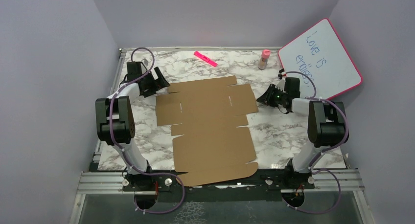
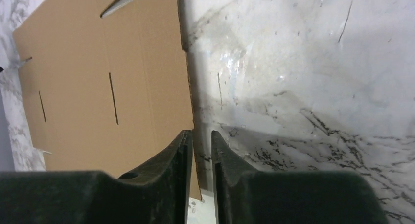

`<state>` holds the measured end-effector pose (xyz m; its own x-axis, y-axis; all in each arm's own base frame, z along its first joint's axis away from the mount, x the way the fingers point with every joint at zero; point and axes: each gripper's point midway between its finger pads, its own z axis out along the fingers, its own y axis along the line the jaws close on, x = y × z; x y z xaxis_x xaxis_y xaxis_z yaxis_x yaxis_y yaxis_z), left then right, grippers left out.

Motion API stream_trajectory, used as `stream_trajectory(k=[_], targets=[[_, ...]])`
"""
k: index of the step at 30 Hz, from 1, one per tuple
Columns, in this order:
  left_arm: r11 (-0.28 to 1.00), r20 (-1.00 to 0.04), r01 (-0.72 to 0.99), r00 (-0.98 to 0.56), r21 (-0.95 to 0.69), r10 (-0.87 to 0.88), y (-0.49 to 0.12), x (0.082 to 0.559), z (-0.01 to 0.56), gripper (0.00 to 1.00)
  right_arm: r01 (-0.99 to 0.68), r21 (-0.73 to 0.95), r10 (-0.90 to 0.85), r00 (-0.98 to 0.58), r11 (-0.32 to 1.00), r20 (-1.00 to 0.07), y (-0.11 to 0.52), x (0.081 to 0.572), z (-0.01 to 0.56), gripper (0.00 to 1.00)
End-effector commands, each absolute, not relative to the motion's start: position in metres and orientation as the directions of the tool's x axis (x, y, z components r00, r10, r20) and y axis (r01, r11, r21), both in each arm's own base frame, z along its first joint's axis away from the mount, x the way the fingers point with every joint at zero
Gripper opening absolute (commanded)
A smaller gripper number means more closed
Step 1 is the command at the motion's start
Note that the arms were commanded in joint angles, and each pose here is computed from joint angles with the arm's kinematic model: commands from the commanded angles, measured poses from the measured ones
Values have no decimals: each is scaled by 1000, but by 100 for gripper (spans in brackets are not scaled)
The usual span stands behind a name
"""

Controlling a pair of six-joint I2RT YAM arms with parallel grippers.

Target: Fold the paper box

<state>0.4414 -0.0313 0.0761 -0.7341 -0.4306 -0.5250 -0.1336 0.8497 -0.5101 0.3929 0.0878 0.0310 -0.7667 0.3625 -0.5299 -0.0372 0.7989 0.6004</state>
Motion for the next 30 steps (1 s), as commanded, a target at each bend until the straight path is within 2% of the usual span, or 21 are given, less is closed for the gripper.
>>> stream_trajectory(k=[1,9,14,21,30], targets=[[806,-544,-40,-718,-590,-434,-44,470,90,96,-75,524,343,-676,848,-652,71,427,64,31],[812,-549,4,-738,-584,-391,-45,488,81,95,-244,602,346,-632,761,-694,95,472,103,54],[791,-510,18,-773,-612,-377,-53,488,69,94,-290,625,334,-646,724,-686,116,485,104,62],[796,-476,18,-810,-605,-343,-53,481,47,92,-319,656,311,-685,685,-658,142,497,93,63],[758,-422,48,-853,-650,-308,-69,475,30,80,-346,685,287,-721,641,-631,168,502,79,63]])
